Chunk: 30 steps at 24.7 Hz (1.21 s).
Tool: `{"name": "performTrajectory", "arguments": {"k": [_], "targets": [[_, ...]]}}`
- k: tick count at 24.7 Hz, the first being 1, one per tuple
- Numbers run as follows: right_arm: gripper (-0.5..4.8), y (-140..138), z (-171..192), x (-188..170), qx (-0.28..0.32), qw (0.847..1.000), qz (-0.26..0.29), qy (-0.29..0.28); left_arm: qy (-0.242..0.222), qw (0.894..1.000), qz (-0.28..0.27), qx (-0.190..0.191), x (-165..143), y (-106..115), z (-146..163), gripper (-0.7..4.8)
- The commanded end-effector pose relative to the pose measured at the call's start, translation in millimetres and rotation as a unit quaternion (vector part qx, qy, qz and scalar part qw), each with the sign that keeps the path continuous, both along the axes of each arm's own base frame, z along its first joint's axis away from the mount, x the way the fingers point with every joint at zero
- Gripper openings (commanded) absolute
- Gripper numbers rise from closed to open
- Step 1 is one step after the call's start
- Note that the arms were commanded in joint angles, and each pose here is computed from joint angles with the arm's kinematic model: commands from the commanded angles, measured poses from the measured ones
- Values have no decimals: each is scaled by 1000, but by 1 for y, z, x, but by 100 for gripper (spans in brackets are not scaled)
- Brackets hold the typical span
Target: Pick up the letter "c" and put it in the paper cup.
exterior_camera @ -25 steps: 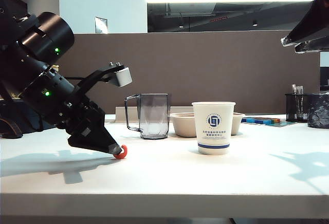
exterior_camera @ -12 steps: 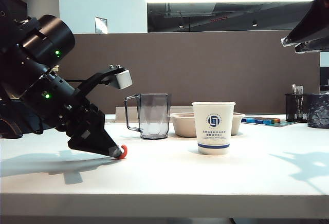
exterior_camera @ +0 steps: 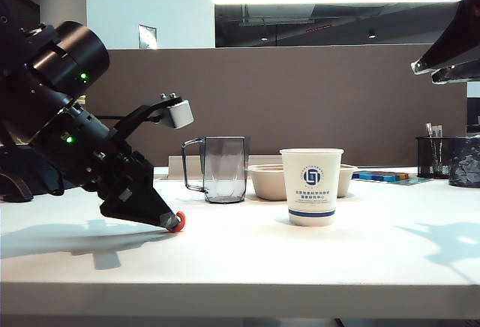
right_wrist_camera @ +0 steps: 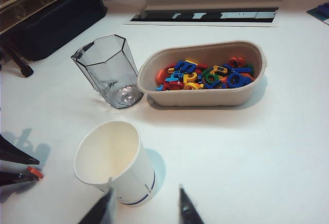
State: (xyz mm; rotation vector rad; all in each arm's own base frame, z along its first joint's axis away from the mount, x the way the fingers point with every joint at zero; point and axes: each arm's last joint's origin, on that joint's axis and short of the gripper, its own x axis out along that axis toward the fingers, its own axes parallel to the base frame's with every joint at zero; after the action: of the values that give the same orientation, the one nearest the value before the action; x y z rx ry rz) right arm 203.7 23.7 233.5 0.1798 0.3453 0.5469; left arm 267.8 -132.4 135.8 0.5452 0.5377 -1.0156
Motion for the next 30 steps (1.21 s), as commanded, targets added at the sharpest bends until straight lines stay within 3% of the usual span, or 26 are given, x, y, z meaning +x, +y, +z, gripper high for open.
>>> {"name": "performTrajectory", "arguments": {"k": [1,4,23,30], "targets": [[153,0,2,0,-2,1000,1,-8,-6,1000,-5,-6,1,-1,2,106],[153,0,2,0,-2,1000,1,-8,-5,1000,-5,-7,1,-1,2,78],[153,0,2,0,-4,1000,-3,-8,-3,1000,-5,-9,1,-1,2,51],[153,0,2,0,-4,1000,-4,-8,-1,1000,-11,-13,0,-2,2,15]]}}
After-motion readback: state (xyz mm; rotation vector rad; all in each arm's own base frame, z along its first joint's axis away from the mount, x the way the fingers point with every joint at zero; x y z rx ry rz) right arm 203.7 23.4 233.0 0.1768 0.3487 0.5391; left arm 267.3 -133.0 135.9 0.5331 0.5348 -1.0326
